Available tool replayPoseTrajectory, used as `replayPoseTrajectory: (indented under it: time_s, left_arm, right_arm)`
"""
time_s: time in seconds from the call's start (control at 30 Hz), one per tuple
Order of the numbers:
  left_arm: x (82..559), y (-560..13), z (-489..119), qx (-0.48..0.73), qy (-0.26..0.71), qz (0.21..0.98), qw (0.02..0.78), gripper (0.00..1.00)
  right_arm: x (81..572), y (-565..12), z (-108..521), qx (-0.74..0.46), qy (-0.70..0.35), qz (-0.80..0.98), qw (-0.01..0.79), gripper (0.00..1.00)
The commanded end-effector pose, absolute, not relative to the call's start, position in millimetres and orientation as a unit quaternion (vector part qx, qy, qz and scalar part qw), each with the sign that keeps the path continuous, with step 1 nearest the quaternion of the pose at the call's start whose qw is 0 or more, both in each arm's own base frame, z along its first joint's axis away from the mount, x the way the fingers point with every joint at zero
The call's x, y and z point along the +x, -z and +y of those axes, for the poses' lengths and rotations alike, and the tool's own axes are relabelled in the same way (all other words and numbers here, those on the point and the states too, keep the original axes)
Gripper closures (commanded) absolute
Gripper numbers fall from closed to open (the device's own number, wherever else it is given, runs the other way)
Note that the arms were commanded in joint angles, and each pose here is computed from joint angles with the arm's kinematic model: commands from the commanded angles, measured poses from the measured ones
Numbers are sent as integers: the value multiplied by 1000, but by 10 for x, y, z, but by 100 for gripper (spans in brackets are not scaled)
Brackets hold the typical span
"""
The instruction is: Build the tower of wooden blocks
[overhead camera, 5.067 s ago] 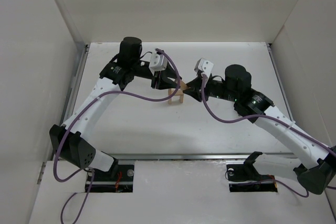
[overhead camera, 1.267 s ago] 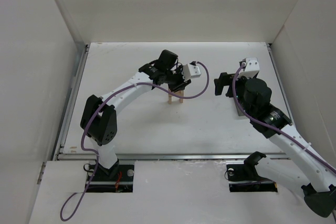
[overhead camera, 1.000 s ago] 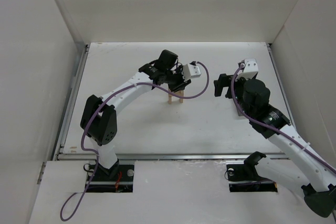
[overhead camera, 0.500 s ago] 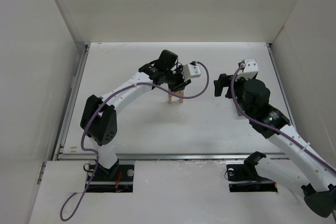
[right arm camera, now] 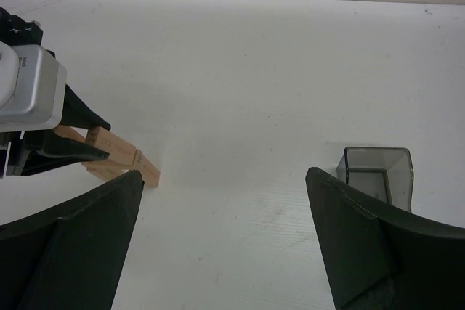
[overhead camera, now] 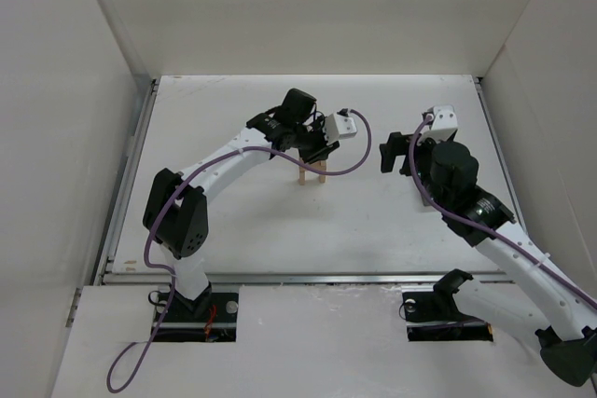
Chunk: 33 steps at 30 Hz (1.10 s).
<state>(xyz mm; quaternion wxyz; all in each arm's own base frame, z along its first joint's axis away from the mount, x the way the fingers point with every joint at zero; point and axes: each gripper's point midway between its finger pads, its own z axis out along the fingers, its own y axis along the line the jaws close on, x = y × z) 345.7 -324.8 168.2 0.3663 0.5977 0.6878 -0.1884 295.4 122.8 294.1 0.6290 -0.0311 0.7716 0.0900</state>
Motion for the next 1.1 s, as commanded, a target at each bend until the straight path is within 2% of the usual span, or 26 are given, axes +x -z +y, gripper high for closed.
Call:
replayPoseTrajectory:
  time_s: [0.0,0.73,1.07]
  left_arm:
    - [3435,-1663,-3254,597,191,689,363,92]
    - [3418,-1650,-3245,598,192,691,359,84]
    - [3448,-1619,-3248,597,188,692,359,75]
  right_arm:
    - [2968,-3114,1209,-22,-98,752,652,1]
    - [2968,-3114,1209,-22,-98,752,652,1]
    - [2968,-3114,1209,-22,-98,752,652,1]
